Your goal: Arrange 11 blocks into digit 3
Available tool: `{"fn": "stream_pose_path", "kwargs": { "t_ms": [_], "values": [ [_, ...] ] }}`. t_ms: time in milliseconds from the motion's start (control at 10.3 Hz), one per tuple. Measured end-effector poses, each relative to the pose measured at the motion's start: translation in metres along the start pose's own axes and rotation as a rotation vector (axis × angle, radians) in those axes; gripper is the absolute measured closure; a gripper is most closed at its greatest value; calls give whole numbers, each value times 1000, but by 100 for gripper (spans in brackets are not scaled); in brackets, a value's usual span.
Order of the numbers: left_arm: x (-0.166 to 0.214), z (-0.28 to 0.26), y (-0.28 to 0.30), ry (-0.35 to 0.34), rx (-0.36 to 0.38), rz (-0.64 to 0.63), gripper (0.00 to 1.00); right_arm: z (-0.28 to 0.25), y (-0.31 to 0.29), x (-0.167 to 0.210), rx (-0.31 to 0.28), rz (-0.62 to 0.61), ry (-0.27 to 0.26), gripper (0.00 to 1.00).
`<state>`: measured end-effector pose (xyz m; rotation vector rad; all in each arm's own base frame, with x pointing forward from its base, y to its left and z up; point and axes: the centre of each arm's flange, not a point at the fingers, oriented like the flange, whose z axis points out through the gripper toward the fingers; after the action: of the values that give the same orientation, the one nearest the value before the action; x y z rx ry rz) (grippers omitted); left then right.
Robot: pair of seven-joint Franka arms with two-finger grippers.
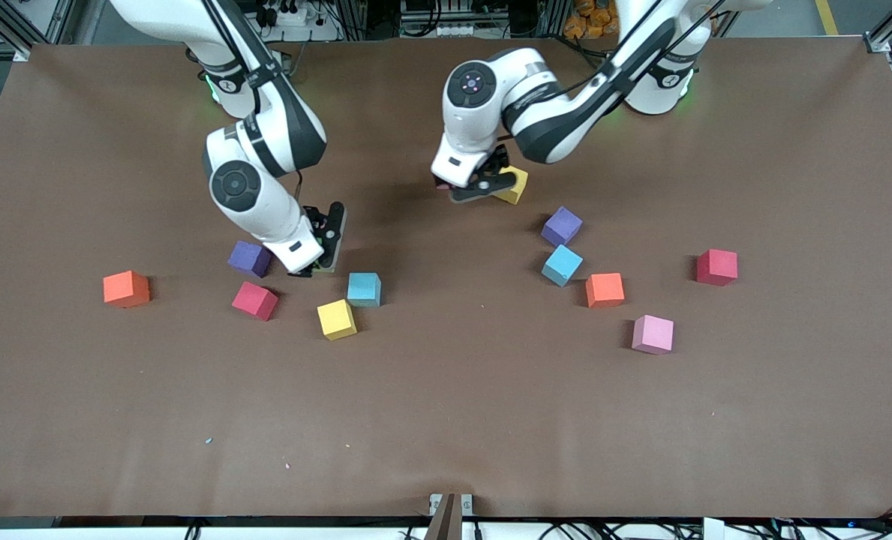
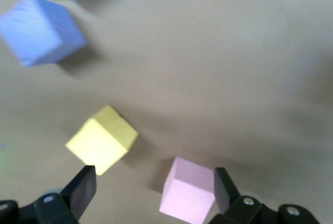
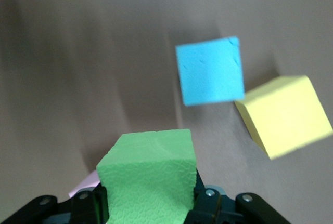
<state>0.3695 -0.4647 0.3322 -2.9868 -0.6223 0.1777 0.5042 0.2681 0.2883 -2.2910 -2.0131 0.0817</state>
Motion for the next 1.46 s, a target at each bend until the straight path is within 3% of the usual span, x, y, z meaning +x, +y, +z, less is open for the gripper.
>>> {"fn": "stream_pose_path", "kwargs": {
  "t_ms": [388,680,1068,1457],
  "values": [
    [24,43,-48,-20,102,-297,0,9,-57,66,6,-152,-20,44],
    [10,77,-59,-35,14,-455,0,27,-107,98,34,-201,-56,44],
    [-8,115,-80,-54,-3,-517,0,51,-195,144,45,-172,-109,44],
    [-11,124,-86,-66,-28,-555,0,62,-225,156,17,-124,-95,44]
  ]
}}
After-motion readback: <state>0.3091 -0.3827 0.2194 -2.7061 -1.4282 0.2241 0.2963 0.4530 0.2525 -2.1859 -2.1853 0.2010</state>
